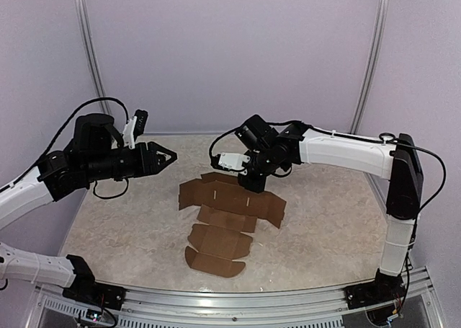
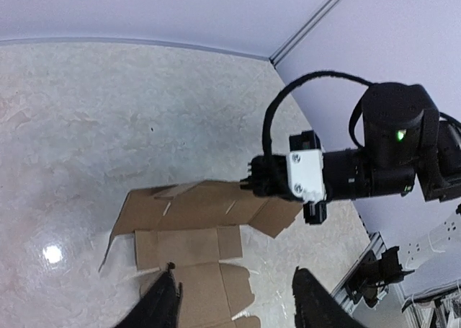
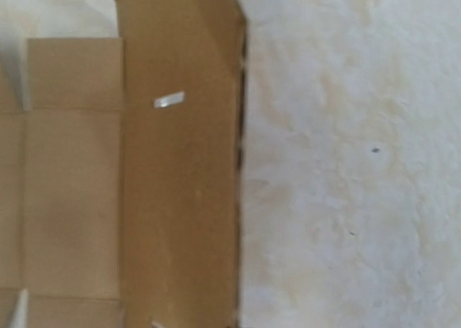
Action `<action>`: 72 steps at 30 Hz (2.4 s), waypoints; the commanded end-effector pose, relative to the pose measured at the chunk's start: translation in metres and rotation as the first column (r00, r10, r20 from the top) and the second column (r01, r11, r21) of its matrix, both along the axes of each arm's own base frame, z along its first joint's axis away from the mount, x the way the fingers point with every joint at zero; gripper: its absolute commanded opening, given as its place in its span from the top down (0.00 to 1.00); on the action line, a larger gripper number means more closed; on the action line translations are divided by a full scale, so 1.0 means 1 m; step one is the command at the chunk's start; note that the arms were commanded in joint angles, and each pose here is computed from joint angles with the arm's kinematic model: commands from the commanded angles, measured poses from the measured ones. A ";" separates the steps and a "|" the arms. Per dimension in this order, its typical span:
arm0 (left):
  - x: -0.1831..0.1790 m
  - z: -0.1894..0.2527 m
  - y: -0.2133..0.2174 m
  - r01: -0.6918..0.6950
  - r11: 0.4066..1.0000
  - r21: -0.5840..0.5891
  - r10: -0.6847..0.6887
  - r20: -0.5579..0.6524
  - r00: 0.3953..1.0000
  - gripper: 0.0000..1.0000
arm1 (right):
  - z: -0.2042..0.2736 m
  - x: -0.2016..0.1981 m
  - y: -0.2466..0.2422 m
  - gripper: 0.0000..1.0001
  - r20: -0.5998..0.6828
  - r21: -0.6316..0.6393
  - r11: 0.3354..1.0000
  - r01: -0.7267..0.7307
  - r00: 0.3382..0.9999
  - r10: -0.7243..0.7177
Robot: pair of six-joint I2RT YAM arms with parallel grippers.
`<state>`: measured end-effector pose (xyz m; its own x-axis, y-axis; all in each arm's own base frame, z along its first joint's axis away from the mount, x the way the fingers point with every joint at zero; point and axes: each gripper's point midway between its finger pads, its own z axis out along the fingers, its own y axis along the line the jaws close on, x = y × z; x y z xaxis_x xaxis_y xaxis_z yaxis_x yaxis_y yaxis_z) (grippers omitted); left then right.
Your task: Fold the paper box
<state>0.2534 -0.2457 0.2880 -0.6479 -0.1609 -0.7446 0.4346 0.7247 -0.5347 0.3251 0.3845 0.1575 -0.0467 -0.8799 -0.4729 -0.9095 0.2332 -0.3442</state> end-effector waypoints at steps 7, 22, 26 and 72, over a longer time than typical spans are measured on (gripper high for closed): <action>0.032 0.011 -0.011 0.008 0.991 -0.134 -0.011 -0.020 1.000 1.00 | -0.011 -0.030 0.013 1.00 -0.017 -0.083 0.995 -0.049 0.999 0.048; 0.073 -0.074 -0.025 -0.064 0.998 0.015 0.065 -0.222 0.973 1.00 | 0.009 -0.046 0.021 1.00 0.069 -0.022 1.000 -0.017 0.997 0.019; 0.073 -0.098 -0.030 -0.054 0.997 0.063 0.070 -0.275 0.959 1.00 | 0.010 -0.045 0.022 1.00 0.074 -0.009 1.000 -0.005 0.997 0.005; 0.060 -0.126 -0.089 0.034 0.999 0.007 -0.030 -0.323 0.946 1.00 | 0.013 -0.050 0.029 1.00 0.015 0.209 0.971 0.116 0.993 -0.121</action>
